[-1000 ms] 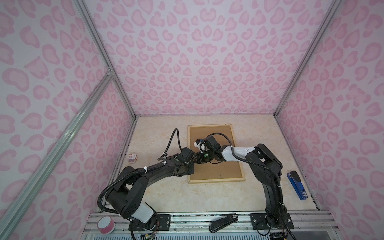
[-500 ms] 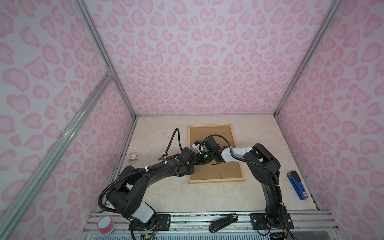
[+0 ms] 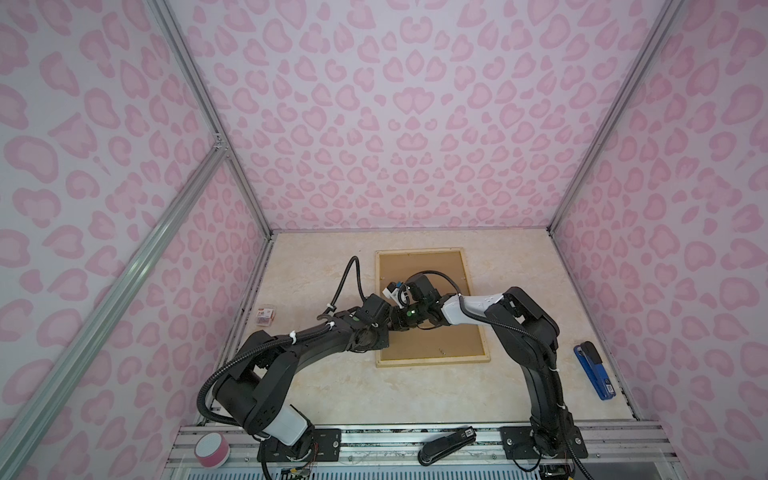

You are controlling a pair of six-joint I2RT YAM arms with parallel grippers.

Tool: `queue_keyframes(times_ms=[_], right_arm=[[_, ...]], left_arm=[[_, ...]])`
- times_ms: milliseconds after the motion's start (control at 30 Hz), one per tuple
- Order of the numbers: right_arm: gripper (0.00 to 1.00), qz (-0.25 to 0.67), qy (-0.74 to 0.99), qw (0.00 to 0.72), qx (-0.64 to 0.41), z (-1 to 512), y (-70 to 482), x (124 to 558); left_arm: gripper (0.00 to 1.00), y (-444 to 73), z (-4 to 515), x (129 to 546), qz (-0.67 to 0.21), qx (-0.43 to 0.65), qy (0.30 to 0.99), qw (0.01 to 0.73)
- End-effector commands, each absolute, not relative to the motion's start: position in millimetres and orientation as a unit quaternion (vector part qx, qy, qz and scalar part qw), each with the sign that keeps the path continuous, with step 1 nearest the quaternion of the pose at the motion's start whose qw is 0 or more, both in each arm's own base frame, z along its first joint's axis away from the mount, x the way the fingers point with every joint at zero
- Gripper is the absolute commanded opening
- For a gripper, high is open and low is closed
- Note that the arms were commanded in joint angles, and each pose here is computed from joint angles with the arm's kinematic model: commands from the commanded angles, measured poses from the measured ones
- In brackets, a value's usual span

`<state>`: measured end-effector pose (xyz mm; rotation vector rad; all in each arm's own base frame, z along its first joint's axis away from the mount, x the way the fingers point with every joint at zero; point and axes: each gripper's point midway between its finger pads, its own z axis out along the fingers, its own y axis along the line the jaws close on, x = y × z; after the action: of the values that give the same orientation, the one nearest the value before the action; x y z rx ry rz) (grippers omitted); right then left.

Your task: Put the photo into the frame

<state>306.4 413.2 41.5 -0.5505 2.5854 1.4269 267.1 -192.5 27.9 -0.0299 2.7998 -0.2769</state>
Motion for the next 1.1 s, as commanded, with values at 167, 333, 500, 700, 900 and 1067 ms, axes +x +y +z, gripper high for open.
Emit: queue_keyframes(times_ms=[167, 333, 500, 700, 900, 1067], right_arm=[[0.29, 0.459, 0.867, 0.072, -0.183, 35.0, 403.0, 304.7], [0.29, 0.453, 0.869, 0.069, -0.184, 32.2, 397.4, 295.9], [0.29, 0.451, 0.871, 0.063, -0.184, 27.9, 397.1, 287.2], [0.29, 0.452, 0.871, 0.064, -0.179, 24.5, 402.1, 285.7], [0.29, 0.444, 0.876, 0.071, -0.173, 21.1, 403.4, 292.1], [0.29, 0.444, 0.876, 0.069, -0.173, 18.6, 404.3, 292.5]], left_arm=[[0.13, -182.3, 19.3, 265.1, -0.068, -0.002, 0.985, 0.159], [0.13, -182.8, 18.9, 265.5, -0.068, -0.002, 0.985, 0.159], [0.13, -182.8, 19.5, 265.4, -0.068, -0.001, 0.985, 0.159], [0.13, -183.5, 21.5, 265.7, -0.071, -0.001, 0.984, 0.161], [0.13, -182.6, 22.0, 265.0, -0.07, -0.001, 0.984, 0.161], [0.13, -182.8, 22.9, 265.2, -0.07, 0.0, 0.984, 0.162]])
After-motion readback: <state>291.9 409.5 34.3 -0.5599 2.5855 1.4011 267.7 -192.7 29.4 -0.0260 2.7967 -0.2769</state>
